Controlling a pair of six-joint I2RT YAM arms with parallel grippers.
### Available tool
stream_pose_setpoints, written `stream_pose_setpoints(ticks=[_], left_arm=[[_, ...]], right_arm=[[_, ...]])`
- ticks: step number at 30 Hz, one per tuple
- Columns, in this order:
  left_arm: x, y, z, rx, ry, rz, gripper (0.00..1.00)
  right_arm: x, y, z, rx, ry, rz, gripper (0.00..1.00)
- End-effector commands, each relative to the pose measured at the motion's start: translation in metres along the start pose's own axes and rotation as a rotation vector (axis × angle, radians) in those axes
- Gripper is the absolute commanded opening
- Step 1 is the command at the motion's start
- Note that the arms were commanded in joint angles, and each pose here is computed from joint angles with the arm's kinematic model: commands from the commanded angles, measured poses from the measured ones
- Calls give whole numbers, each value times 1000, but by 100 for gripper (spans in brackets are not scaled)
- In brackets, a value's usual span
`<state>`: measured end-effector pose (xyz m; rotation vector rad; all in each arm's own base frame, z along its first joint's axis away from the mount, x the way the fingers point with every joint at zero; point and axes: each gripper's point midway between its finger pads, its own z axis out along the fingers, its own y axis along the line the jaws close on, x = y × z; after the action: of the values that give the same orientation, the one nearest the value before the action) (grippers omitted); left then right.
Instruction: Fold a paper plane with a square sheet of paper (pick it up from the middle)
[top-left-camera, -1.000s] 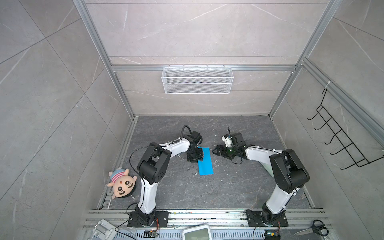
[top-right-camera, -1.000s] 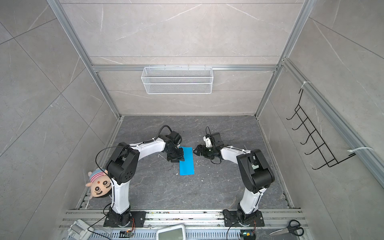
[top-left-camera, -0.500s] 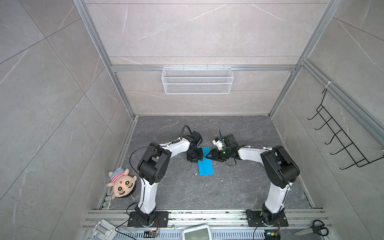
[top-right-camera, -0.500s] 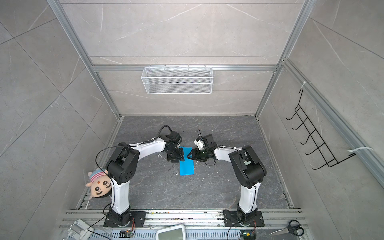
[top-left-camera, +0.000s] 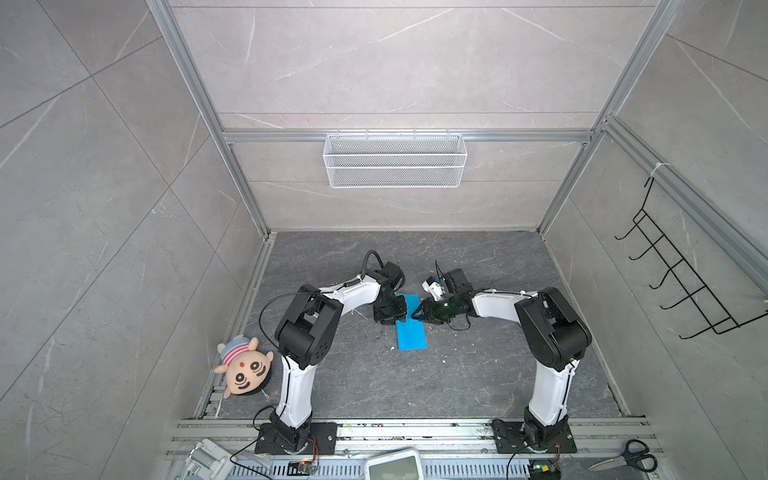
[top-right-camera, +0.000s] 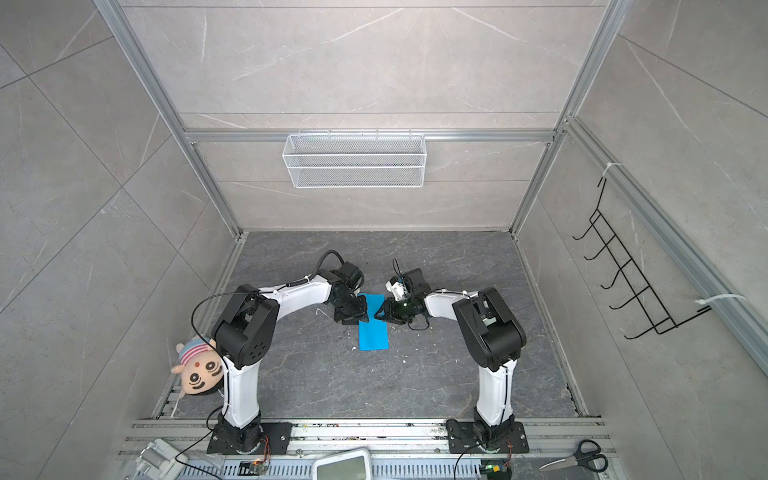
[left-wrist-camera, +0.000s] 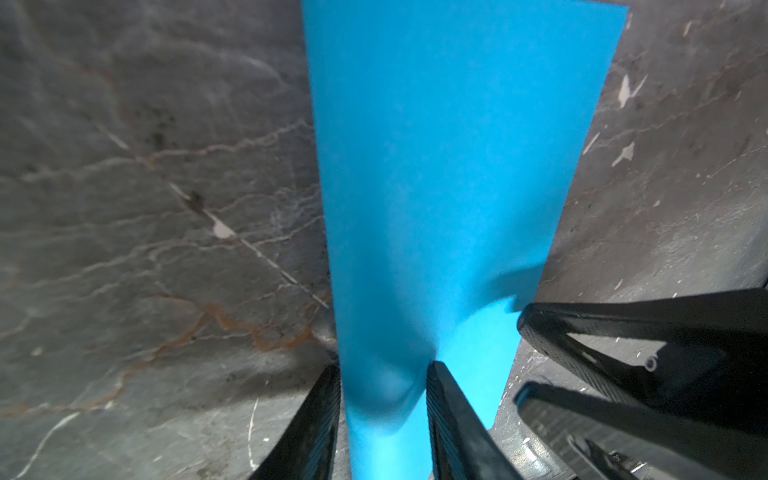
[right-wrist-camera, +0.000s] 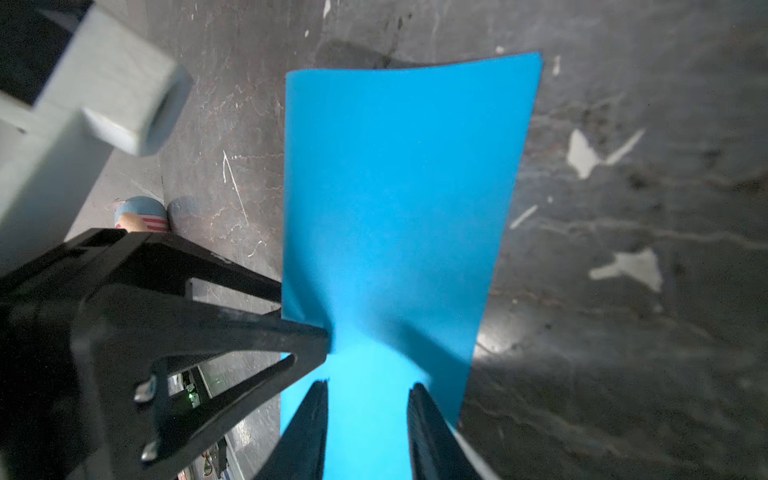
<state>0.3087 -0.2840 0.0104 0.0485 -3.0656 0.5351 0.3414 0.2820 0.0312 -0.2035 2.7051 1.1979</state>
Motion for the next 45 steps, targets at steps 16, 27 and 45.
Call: stream_pose_setpoints(ticks=[16,27,45], left_arm=[[27,33,6,-191,76,-11,47],[-7,-26,-73,77,-226,48,50],[-1,-44,-25,204,-91,113,22]], right_arm=[[27,-45,10,197,142,91,31],[32,-59,13,296,162,97,28],[39,-73,17,403,191,98,21]])
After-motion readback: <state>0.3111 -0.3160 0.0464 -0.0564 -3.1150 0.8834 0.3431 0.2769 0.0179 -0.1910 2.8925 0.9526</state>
